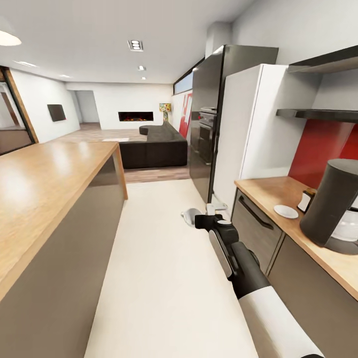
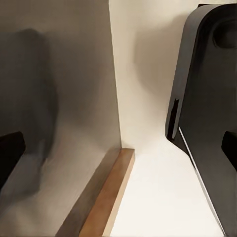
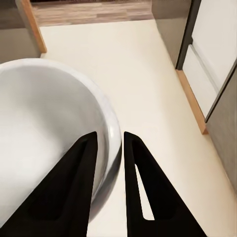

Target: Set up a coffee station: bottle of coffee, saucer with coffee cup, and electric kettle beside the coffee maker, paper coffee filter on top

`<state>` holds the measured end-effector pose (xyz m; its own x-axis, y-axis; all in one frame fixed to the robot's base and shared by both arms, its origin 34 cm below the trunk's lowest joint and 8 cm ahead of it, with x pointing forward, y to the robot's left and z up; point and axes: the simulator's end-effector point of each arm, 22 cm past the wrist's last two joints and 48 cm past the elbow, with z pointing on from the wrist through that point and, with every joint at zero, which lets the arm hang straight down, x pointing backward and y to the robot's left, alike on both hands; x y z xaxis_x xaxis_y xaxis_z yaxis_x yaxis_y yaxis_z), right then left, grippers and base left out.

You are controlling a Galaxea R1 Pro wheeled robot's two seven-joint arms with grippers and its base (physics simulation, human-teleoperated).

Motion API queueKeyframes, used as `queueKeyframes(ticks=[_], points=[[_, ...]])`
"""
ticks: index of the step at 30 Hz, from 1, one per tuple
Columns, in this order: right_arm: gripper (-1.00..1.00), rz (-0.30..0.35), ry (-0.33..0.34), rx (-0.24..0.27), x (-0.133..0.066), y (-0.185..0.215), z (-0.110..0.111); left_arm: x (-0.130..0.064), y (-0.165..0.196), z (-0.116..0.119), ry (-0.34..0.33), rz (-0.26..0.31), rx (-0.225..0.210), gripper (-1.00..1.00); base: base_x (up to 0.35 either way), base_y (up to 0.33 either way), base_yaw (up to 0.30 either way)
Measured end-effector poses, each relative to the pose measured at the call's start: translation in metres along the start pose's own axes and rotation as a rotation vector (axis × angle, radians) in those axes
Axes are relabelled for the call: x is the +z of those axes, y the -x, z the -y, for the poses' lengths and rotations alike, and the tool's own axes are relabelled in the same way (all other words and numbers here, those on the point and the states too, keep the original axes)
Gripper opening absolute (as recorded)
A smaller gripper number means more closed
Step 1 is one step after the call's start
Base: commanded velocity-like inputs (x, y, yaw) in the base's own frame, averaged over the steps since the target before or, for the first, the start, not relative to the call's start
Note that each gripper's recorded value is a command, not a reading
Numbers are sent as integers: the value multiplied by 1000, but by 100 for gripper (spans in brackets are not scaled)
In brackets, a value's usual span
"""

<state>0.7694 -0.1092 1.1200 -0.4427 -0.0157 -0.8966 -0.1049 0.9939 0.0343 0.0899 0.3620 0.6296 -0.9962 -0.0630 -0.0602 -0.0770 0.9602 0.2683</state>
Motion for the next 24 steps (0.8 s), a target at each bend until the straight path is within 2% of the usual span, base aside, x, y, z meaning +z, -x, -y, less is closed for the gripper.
queueKeyframes(ticks=[6,8,12,14,18,22,24], points=[[-100,1,1,1,0,0,0,0,1,-1,2,2,-3,100,245,-238,0],[-100,1,1,1,0,0,0,1,9,-1,3,18,-4,100,241,-242,0],[-100,0,0,1,0,0,0,3,60,-13,25,124,-18,100,131,-131,0],[-100,0,0,0,0,0,0,1,104,-21,38,213,-25,100,139,-89,0],[-100,-2,0,0,0,-1,0,-1,143,-30,32,277,-24,100,255,-123,0],[-100,-3,1,0,0,-1,0,-3,192,-27,-121,341,2,100,287,-130,0],[-100,-4,0,0,1,-2,0,-6,206,-28,-168,358,12,100,292,-134,0]])
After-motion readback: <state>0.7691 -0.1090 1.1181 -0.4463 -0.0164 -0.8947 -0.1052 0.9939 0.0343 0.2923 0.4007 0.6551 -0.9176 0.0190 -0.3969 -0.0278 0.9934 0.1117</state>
